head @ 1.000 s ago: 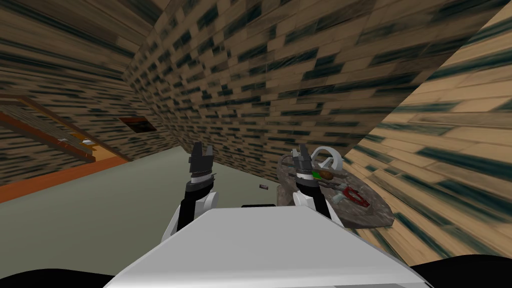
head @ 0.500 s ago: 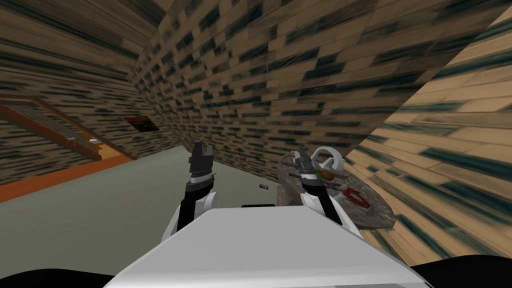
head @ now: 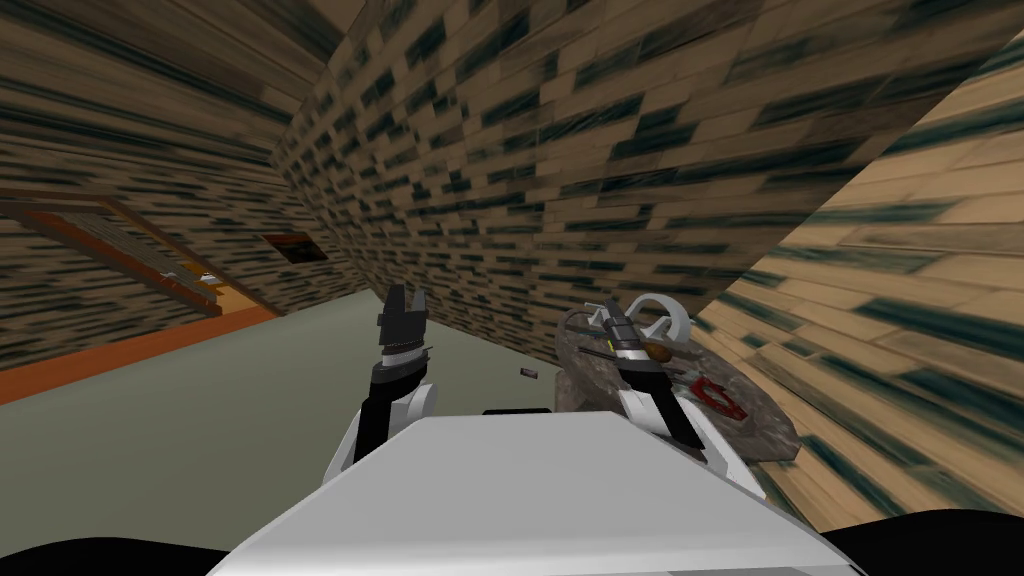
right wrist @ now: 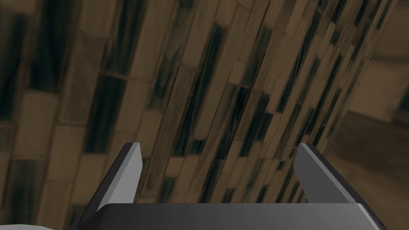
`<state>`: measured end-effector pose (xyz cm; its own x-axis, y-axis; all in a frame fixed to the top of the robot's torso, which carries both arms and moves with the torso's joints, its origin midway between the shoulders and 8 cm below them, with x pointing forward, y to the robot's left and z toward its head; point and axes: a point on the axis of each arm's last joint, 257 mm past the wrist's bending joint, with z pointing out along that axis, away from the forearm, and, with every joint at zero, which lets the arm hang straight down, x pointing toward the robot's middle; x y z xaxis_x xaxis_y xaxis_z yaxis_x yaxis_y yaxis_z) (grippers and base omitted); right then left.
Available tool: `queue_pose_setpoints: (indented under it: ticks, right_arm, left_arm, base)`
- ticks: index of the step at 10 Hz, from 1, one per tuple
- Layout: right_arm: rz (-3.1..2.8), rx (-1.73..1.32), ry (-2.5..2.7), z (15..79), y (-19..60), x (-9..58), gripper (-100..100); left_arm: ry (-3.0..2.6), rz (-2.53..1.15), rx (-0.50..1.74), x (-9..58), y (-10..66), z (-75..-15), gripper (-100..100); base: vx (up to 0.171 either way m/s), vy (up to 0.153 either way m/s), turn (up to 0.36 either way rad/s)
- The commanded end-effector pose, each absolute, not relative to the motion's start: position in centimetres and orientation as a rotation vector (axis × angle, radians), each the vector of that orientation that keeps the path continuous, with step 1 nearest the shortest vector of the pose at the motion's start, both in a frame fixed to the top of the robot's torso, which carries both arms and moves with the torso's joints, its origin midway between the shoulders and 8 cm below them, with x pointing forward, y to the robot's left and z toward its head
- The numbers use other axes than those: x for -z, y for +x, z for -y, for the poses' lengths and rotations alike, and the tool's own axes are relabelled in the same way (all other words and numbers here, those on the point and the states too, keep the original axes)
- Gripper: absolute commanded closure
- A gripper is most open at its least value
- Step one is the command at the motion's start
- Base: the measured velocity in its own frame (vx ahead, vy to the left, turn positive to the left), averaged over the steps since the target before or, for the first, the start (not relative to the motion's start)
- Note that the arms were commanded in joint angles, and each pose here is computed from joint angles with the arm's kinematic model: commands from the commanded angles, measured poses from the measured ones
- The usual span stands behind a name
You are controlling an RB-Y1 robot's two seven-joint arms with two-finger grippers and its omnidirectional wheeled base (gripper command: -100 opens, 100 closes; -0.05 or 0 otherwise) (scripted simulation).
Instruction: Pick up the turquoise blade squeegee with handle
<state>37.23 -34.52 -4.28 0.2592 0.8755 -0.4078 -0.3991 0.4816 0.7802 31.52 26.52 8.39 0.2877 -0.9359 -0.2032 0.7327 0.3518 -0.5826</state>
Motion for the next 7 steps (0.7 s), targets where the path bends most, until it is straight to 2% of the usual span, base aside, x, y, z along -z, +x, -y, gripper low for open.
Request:
queue_pose_setpoints:
  ticks: [1, 7]
  right_arm:
    - [-0.968, -0.878, 0.638, 37.0, 37.5, 5.1, -100]
    - [-1.008, -0.676, 0.781, 45.9, 36.5, 8.5, -100]
  left_arm:
    - [-0.417, -0.569, 1.158, -8.4, 31.5, -26.5, 0]
    - [-0.417, -0.569, 1.158, -8.4, 31.5, -26.5, 0]
  base:
    - [-0.003, 0.004, 0.042]
    - [0.005, 0.009, 0.061]
